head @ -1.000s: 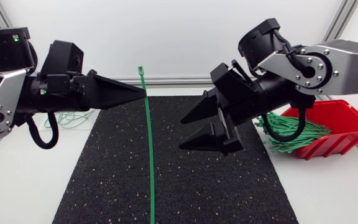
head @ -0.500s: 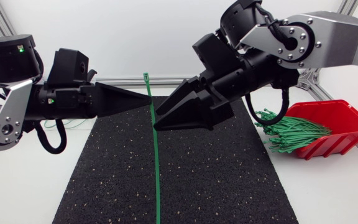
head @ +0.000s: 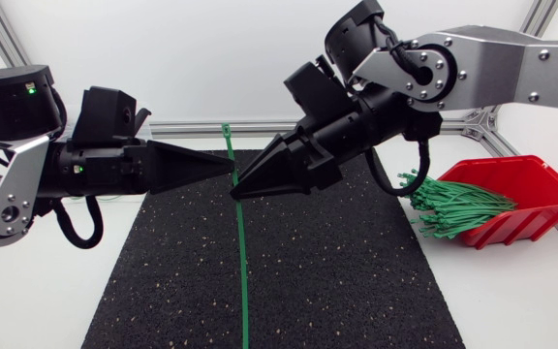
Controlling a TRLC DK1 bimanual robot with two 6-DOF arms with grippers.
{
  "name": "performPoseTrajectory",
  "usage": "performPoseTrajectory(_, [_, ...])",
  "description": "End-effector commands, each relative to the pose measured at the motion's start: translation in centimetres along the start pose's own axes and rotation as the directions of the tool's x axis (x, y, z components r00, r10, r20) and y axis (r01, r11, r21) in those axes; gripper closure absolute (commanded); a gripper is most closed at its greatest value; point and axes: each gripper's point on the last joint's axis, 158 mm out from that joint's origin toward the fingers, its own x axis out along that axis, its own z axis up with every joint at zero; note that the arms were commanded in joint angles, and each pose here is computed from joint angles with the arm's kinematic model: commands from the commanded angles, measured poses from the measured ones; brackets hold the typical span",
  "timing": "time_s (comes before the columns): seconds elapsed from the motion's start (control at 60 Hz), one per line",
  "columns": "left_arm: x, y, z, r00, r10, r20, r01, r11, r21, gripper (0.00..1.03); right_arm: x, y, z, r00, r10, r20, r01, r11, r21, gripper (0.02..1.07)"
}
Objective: Take a green cable tie from the red box, thread the tail through the head to close it, then place it in the transparent bin on the left.
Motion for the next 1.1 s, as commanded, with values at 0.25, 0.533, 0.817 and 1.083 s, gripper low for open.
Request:
performPoseTrajectory(0.25, [-0.4, -0.1, -0.4, 1.0, 0.004, 0.008, -0.004, 0.999, 0.043, 0.99, -0.1, 0.3, 0.1, 1.0, 0.025, 0.019, -0.025, 0.999, 0.035, 1.01])
performPoseTrajectory(0.533, [-0.4, -0.2, 0.2, 1.0, 0.007, 0.016, -0.008, 0.998, 0.054, 0.85, -0.2, 0.5, -0.4, 1.0, 0.023, 0.017, -0.024, 0.999, 0.031, 1.01])
performPoseTrajectory(0.817, [-0.5, -0.2, 1.1, 0.999, 0.019, 0.034, -0.021, 0.997, 0.073, 0.77, -0.1, 0.5, -0.8, 1.0, 0.027, 0.012, -0.027, 0.999, 0.032, 1.01])
performPoseTrajectory(1.083, [-0.2, -0.7, 1.5, 0.999, 0.009, 0.042, -0.012, 0.997, 0.081, 0.77, 0.0, 0.5, -1.0, 1.0, 0.028, 0.01, -0.029, 0.999, 0.036, 1.01])
